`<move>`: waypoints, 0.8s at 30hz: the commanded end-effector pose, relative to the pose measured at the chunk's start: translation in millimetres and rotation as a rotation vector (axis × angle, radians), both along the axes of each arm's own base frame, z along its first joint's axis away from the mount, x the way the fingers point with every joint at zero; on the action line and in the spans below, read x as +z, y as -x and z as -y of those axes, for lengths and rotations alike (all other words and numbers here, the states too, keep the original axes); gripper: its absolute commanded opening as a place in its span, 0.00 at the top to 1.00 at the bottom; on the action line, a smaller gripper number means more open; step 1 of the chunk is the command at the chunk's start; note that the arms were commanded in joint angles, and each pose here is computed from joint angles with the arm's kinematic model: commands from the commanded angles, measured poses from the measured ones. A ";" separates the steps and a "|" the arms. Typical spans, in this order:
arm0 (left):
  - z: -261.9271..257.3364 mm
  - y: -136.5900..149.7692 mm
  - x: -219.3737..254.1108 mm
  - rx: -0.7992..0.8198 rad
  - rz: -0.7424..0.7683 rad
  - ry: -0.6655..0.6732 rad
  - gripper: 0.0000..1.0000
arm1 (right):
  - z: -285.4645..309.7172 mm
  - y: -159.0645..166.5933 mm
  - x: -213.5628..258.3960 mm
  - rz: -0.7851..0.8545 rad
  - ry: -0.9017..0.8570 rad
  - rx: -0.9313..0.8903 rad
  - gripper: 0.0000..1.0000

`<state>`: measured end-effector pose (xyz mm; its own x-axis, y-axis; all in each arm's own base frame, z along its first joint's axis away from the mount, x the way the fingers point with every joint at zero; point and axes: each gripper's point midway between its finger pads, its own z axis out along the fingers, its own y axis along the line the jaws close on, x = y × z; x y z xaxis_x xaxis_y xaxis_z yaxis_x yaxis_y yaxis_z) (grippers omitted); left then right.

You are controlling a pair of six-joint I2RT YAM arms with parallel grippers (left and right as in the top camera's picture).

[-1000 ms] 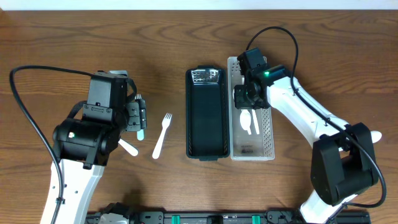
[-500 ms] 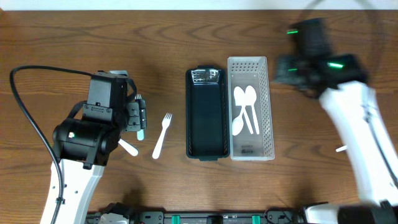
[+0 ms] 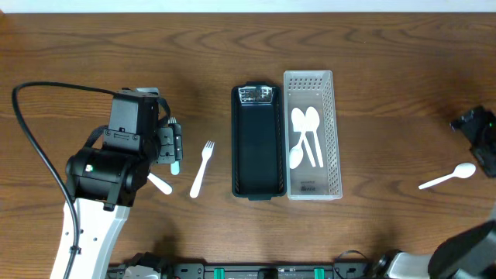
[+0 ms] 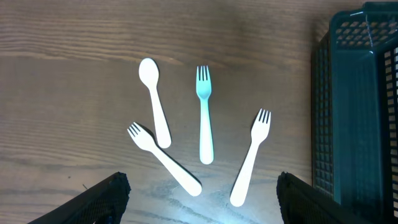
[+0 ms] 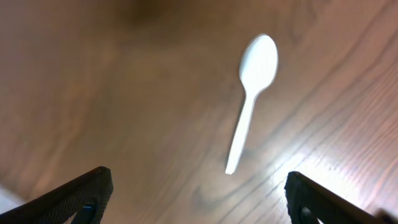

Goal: Pack container
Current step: 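Grasp the last white spoon on the right with the right gripper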

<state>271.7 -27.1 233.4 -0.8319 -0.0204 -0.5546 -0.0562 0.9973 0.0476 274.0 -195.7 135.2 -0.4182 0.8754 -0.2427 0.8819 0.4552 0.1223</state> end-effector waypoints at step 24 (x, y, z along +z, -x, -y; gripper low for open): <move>-2.6 0.1 2.2 0.013 0.000 -0.004 0.21 | 32.2 14.7 -124.5 -0.113 -0.122 -0.070 0.06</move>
<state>270.4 -26.8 232.5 -0.8354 -0.0197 -0.5493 -0.0559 0.9972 0.0493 265.6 -227.7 20.4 -0.3685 0.9232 -0.1097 0.9210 0.3785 0.0921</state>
